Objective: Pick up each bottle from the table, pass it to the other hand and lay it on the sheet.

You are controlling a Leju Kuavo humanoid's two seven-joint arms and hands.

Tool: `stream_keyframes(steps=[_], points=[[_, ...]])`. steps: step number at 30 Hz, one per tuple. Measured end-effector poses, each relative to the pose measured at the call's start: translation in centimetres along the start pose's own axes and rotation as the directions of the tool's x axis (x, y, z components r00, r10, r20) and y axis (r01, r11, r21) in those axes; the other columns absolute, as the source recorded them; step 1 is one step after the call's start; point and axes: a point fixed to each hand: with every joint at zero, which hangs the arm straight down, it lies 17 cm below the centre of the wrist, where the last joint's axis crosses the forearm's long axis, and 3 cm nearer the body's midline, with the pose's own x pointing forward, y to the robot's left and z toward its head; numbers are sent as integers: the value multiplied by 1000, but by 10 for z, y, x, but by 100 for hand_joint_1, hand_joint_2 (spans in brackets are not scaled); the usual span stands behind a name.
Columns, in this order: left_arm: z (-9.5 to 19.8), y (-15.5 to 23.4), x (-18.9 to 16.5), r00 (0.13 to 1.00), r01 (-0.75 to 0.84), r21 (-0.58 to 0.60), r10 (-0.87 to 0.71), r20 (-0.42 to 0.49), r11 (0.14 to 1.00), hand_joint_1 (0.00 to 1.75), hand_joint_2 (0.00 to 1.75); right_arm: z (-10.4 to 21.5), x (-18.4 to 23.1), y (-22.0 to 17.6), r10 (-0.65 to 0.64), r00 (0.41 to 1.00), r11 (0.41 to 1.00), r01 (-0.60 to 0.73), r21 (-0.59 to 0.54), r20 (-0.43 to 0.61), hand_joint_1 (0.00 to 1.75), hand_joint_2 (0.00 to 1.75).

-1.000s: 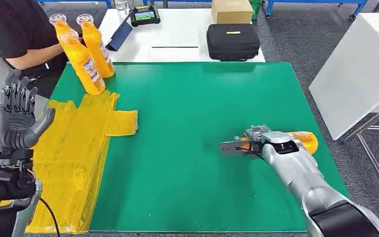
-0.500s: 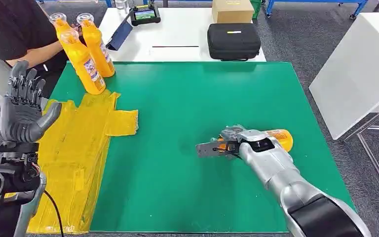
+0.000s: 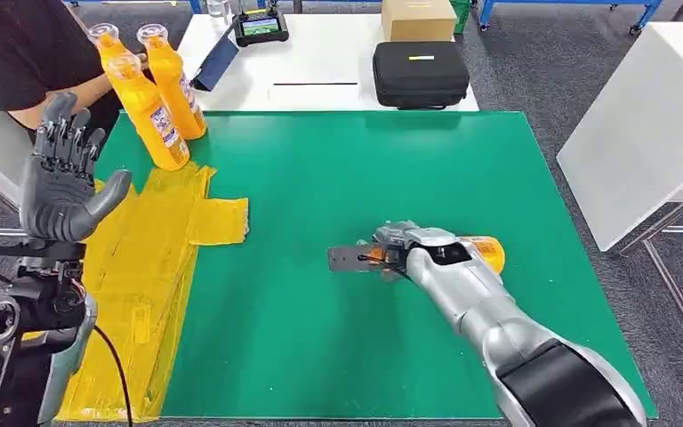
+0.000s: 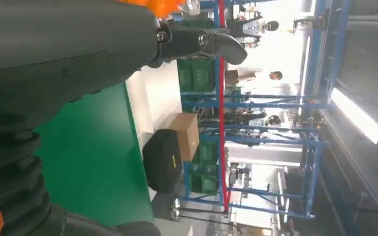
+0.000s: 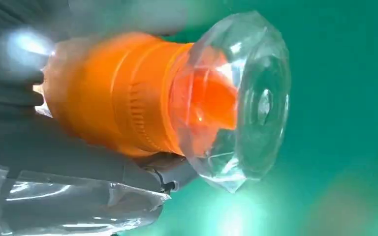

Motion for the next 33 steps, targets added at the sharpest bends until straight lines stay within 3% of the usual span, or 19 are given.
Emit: stream_keyframes(steps=[4, 5, 6, 29, 30, 33], points=[[-2, -12, -2, 1000, -11, -22, 11, -7, 1000, 0, 175, 0, 6, -17, -21, 1000, 1000, 21, -22, -15, 168, 175], [-2, -14, -2, 1000, -13, -26, 13, -9, 1000, 0, 175, 0, 8, -20, -24, 1000, 999, 23, -27, -18, 21, 175], [-2, -15, -2, 1000, -13, -28, 13, -10, 1000, 0, 175, 0, 9, -22, -27, 999, 999, 27, -33, -19, 0, 175], [-3, -32, 8, 1000, -23, -41, 23, 9, 999, 0, 175, -1, 6, -20, -2, 998, 999, 0, -35, -56, 0, 175], [-3, -31, 9, 1000, -22, -37, 23, 11, 999, 0, 175, -1, 7, -21, 13, 999, 999, -15, -41, -49, 0, 0], [0, -25, 14, 1000, -13, -20, 14, 21, 1000, 0, 175, 0, 13, -33, 44, 999, 996, -46, -70, -31, 0, 0]])
